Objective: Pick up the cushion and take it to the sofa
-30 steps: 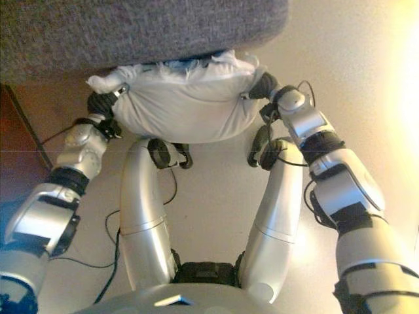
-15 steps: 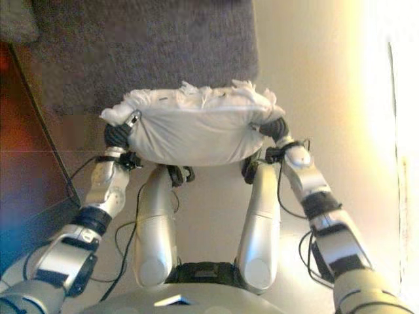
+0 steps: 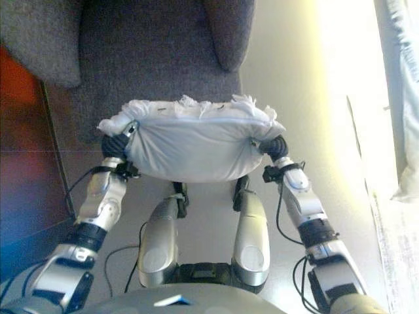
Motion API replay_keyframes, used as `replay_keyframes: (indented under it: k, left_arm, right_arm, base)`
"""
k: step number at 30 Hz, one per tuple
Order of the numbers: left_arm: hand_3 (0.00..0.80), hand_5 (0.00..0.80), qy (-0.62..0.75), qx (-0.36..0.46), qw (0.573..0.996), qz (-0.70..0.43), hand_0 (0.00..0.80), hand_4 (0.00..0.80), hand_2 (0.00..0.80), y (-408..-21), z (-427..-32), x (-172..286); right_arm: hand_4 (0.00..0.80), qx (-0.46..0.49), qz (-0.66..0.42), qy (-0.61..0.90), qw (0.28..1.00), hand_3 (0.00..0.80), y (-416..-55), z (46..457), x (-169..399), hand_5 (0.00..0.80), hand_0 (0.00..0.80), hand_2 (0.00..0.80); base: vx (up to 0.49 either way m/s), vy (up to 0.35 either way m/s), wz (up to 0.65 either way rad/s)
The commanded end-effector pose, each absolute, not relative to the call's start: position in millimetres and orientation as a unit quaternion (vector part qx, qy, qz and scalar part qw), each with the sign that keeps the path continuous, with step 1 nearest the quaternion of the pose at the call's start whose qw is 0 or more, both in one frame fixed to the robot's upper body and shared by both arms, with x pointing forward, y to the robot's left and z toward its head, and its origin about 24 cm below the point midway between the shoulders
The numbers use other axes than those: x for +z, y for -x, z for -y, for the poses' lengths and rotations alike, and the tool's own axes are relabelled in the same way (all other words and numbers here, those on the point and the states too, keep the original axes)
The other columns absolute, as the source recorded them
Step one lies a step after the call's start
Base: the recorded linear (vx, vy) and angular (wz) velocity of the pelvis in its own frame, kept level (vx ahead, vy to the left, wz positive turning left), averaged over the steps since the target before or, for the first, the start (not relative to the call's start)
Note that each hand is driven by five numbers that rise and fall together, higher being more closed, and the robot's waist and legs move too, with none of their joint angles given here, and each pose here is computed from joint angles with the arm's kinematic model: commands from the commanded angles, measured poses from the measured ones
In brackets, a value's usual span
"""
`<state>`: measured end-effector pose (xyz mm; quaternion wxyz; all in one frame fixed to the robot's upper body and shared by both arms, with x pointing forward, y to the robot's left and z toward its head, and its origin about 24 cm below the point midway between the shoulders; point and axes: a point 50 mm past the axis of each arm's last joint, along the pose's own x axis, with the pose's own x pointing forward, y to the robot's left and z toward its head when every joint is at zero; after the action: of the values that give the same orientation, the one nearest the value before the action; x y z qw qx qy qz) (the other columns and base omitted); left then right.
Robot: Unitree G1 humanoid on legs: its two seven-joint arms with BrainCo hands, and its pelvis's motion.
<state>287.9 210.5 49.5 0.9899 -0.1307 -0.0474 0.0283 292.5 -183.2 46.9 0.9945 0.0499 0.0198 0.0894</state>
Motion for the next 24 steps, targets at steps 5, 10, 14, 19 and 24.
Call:
replay_keyframes:
  k: [5,10,14,19,24]
  left_arm:
    - [0.8,0.8,0.15,0.038,0.986,0.053,0.8,0.8,0.8,-272.7,-208.5,47.7]
    - [0.8,0.8,0.133,0.009,0.99,0.035,0.8,0.8,0.8,-270.2,-201.2,44.1]
    - [0.8,0.8,0.105,-0.002,0.994,0.019,0.8,0.8,0.8,-274.0,-202.4,45.0]
    - [0.8,0.8,0.09,-0.002,0.996,0.001,0.8,0.8,0.8,-277.5,-206.1,39.9]
    - [0.8,0.8,0.09,-0.01,0.996,-0.011,0.8,0.8,0.8,-278.5,-210.9,37.7]
  right_arm:
    - [0.8,0.081,0.02,-0.109,0.99,0.8,-273.9,185.6,53.4,0.8,0.8,0.8]
    - [0.8,0.06,0.007,-0.144,0.988,0.8,-270.1,178.5,43.8,0.8,0.8,0.8]
    - [0.8,0.079,-0.012,-0.18,0.98,0.8,-267.8,172.7,40.8,0.8,0.8,0.8]
    - [0.8,0.103,-0.037,-0.188,0.976,0.8,-273.8,163.2,34.3,0.8,0.8,0.8]
    - [0.8,0.112,-0.055,-0.178,0.976,0.8,-277.5,163.7,31.2,0.8,0.8,0.8]
  base:
    - [0.207,-0.01,-0.06]
    - [0.172,0.083,0.02]
    - [0.11,0.117,-0.04]
    - [0.117,0.129,-0.07]
    - [0.082,0.145,-0.06]
